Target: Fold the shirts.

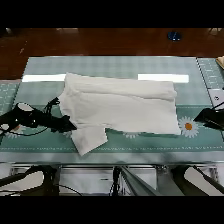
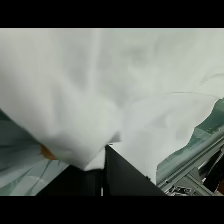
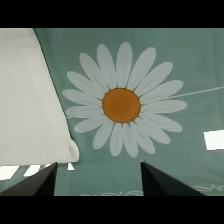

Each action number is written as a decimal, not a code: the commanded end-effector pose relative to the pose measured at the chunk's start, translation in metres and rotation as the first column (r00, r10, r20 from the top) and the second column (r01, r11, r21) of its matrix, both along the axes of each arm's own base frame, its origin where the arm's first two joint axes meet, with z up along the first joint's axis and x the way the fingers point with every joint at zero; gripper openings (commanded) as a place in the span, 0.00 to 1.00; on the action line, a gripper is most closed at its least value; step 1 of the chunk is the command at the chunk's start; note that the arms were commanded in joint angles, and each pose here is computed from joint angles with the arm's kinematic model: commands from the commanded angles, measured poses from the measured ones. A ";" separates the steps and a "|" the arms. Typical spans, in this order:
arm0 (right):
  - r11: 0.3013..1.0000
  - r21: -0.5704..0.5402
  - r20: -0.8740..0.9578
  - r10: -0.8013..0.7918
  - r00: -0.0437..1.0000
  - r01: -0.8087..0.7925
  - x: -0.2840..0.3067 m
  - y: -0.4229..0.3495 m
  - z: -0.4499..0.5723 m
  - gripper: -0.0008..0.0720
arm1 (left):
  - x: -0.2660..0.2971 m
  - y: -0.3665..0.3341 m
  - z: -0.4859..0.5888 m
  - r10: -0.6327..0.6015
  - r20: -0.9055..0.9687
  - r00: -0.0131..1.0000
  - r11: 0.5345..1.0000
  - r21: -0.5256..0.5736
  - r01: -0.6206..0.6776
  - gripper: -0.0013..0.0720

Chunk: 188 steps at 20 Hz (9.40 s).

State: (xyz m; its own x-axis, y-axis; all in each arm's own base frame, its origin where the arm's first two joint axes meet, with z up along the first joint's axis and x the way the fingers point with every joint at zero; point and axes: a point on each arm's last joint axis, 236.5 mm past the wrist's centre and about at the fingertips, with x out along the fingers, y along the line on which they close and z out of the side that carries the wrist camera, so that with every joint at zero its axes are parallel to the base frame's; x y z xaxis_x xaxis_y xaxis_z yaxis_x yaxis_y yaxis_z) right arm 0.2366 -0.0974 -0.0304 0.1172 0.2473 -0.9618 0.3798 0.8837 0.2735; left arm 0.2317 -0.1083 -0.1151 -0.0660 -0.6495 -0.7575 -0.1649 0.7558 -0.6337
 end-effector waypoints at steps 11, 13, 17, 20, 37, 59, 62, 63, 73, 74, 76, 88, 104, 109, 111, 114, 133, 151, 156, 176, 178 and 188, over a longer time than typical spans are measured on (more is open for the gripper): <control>0.916 0.334 -0.038 -0.221 0.975 0.221 -0.028 0.061 -0.074 0.82 | -0.001 0.003 0.003 -0.027 0.023 0.999 0.999 -0.021 0.028 0.05; 0.886 0.387 -0.039 -0.263 0.964 0.257 -0.017 0.070 -0.082 0.75 | -0.001 0.003 0.003 -0.027 0.024 0.999 0.999 -0.021 0.028 0.05; 0.890 0.377 -0.045 -0.258 0.965 0.256 0.005 0.090 -0.101 0.49 | -0.001 0.003 0.003 -0.029 0.026 0.999 0.999 -0.021 0.030 0.05; 0.896 0.414 -0.016 -0.169 0.986 0.160 0.011 0.115 -0.094 0.05 | -0.001 0.003 0.004 -0.031 0.028 0.999 0.999 -0.023 0.032 0.05; 0.959 0.274 0.583 -0.220 0.782 0.066 0.168 0.091 0.033 0.05 | 0.211 -0.007 0.159 0.225 0.516 0.827 0.963 -0.249 -0.106 0.05; 0.979 0.183 0.497 -0.170 0.851 0.089 0.257 0.082 -0.074 0.35 | 0.282 0.003 0.042 0.244 0.373 0.895 0.954 -0.258 -0.153 0.50; 0.990 0.137 0.611 -0.106 0.785 0.027 0.273 0.073 -0.021 0.71 | 0.292 0.026 0.071 0.255 0.420 0.871 0.950 -0.278 -0.143 0.66; 0.994 0.106 0.662 -0.091 0.744 0.027 0.279 0.062 0.009 0.71 | 0.297 0.042 0.088 0.262 0.445 0.856 0.947 -0.289 -0.140 0.66; 0.977 0.160 0.358 -0.192 0.914 0.142 0.212 -0.024 0.017 0.83 | 0.269 0.102 0.188 0.214 0.555 0.804 0.957 -0.284 -0.059 0.66; 0.952 0.273 0.325 -0.225 0.918 0.137 0.211 -0.014 0.009 0.85 | 0.265 0.094 0.189 0.192 0.548 0.814 0.957 -0.290 -0.031 0.66; 0.888 0.432 0.287 -0.298 0.911 0.154 0.217 -0.003 0.000 0.85 | 0.260 0.079 0.187 0.155 0.541 0.826 0.958 -0.287 0.008 0.66; 0.915 0.396 0.163 -0.146 0.976 0.071 0.217 0.053 -0.077 0.84 | 0.253 0.026 0.186 0.061 0.541 0.839 0.951 -0.286 0.116 0.66; 0.916 0.322 0.443 0.080 0.893 -0.241 0.230 0.122 0.066 0.05 | 0.221 -0.073 0.187 -0.083 0.451 0.889 0.910 -0.328 0.252 0.05; 0.934 0.223 0.457 0.153 0.876 -0.279 0.201 0.119 0.107 0.05 | 0.192 -0.182 0.177 -0.194 0.459 0.867 0.881 -0.308 0.360 0.05; 0.939 0.191 0.463 0.171 0.870 -0.286 0.192 0.118 0.121 0.05 | 0.185 -0.219 0.167 -0.195 0.441 0.876 0.885 -0.305 0.351 0.05; 0.936 0.163 0.460 0.208 0.863 -0.313 0.175 0.120 0.135 0.05 | 0.161 -0.264 0.141 -0.227 0.352 0.908 0.884 -0.317 0.344 0.05; 0.918 0.080 0.577 0.276 0.769 -0.389 0.126 0.143 0.214 0.05 | 0.142 -0.343 0.056 -0.131 0.256 0.958 0.974 -0.146 0.172 0.05; 0.905 0.077 0.528 0.319 0.787 -0.418 0.127 0.161 0.198 0.05 | 0.181 -0.266 0.274 -0.070 0.704 0.706 0.922 -0.225 0.315 0.05; 0.890 0.034 0.506 0.377 0.776 -0.455 0.159 0.229 0.164 0.05 | 0.133 -0.084 0.398 -0.108 0.839 0.534 0.968 -0.035 0.250 0.05; 0.874 0.306 0.597 0.133 0.791 -0.378 0.206 0.499 0.037 0.70 | 0.059 -0.012 0.370 -0.144 0.791 0.595 0.988 0.088 0.123 0.05; 0.873 0.310 0.614 0.118 0.781 -0.376 0.209 0.495 0.051 0.79 | 0.059 -0.014 0.349 -0.139 0.760 0.635 0.989 0.069 0.134 0.05; 0.851 -0.428 0.236 0.429 0.872 -0.303 0.159 0.130 0.123 0.77 | 0.074 -0.009 0.284 -0.152 0.694 0.704 0.986 0.056 0.157 0.06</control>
State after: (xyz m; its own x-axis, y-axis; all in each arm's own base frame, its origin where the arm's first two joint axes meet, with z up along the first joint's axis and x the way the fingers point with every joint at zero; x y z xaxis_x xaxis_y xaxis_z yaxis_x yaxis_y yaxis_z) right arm 0.4529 0.1958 0.1082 0.5595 0.4197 -0.7147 -0.2156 0.9064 0.3634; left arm 0.3003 -0.1198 0.1829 0.3930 -0.6837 -0.6148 0.4410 0.7269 -0.5265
